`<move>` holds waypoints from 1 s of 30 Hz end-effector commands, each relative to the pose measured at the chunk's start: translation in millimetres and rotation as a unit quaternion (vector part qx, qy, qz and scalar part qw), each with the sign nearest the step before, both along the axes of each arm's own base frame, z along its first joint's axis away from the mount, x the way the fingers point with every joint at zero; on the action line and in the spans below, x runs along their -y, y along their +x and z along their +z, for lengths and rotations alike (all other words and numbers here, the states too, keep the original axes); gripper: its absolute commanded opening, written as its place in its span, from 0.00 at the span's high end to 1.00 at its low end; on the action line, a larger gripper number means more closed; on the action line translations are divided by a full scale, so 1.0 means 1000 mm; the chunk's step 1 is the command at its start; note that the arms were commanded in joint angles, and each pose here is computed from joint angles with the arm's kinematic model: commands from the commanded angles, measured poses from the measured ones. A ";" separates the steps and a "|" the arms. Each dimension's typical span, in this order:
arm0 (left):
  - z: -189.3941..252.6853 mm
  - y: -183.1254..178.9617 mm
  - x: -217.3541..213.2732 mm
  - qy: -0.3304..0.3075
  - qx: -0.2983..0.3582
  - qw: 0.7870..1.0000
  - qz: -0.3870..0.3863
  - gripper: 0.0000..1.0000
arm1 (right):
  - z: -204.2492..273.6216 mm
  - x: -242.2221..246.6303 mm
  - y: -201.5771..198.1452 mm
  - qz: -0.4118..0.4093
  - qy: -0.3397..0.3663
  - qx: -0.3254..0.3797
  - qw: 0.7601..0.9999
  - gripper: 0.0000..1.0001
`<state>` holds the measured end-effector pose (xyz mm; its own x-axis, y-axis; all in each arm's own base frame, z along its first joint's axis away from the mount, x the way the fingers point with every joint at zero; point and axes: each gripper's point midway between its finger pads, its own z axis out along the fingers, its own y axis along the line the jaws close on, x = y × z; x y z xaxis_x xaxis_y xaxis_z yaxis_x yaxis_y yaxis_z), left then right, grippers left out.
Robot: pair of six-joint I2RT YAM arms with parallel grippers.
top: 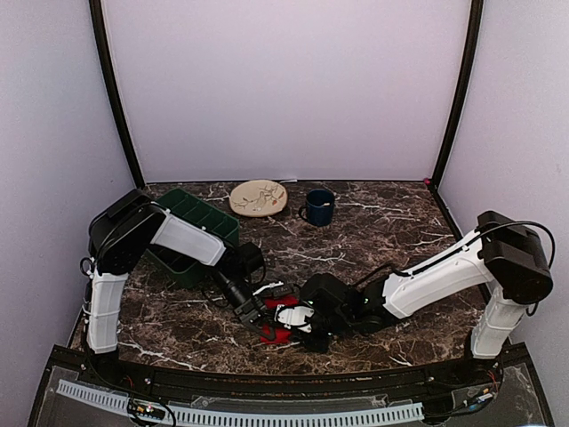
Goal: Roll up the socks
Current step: Roll the sock at the center of the board.
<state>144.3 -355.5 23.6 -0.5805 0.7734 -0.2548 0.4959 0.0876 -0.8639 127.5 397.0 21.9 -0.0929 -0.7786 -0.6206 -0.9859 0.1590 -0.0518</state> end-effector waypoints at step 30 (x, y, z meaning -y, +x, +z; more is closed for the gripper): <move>-0.019 0.002 -0.035 0.092 0.015 0.995 0.036 0.70 | 0.006 0.002 0.003 -0.016 0.011 0.014 1.000 1.00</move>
<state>147.1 -341.7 26.4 -0.6312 0.7471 -0.2084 0.4749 0.1599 -0.8654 131.5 394.6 24.2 -0.1112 -0.7612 -0.6389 -0.9790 0.1945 -0.0613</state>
